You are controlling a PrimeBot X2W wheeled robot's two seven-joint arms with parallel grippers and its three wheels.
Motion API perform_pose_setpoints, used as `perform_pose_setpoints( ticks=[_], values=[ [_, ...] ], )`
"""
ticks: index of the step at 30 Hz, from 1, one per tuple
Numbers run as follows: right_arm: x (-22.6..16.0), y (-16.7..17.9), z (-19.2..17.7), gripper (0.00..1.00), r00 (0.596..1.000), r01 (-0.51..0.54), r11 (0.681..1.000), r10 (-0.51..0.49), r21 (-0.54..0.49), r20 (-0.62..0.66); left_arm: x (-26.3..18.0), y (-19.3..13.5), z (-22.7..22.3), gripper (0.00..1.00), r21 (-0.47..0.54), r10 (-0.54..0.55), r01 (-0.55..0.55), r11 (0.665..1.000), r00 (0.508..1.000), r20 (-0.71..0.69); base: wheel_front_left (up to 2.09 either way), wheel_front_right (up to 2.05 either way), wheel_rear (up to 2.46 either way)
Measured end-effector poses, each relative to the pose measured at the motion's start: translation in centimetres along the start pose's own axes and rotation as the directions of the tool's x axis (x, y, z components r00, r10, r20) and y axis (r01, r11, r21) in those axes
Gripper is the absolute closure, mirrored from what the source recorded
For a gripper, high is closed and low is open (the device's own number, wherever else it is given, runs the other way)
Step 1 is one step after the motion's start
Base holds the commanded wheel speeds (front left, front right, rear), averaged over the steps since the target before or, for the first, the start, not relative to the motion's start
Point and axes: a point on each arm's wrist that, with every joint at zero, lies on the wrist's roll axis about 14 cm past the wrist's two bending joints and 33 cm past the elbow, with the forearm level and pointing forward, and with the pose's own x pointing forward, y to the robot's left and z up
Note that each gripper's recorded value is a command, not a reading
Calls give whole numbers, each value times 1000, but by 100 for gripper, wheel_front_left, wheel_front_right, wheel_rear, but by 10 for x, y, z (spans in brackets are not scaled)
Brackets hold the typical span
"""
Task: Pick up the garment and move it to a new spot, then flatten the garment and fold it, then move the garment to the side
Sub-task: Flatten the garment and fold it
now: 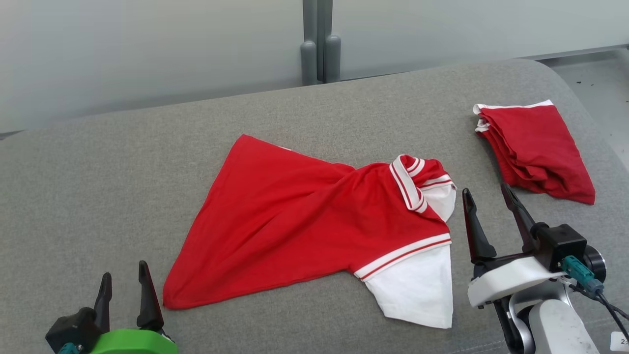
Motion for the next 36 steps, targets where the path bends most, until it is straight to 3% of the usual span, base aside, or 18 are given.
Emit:
perform_pose_setpoints(
  ticks=[12, 36],
  values=[
    [-18, 20, 16, 0, 998, -55, 998, 56, -13, 28, -25, -26, 25, 0, 36, -78, 75, 997, 993, 89, 0, 0, 0],
    [-14, 43, 15, 0, 992, -120, 992, 119, 24, 36, -35, -30, 36, 0, 39, -61, 57, 998, 991, 120, 0, 0, 0]
  ],
)
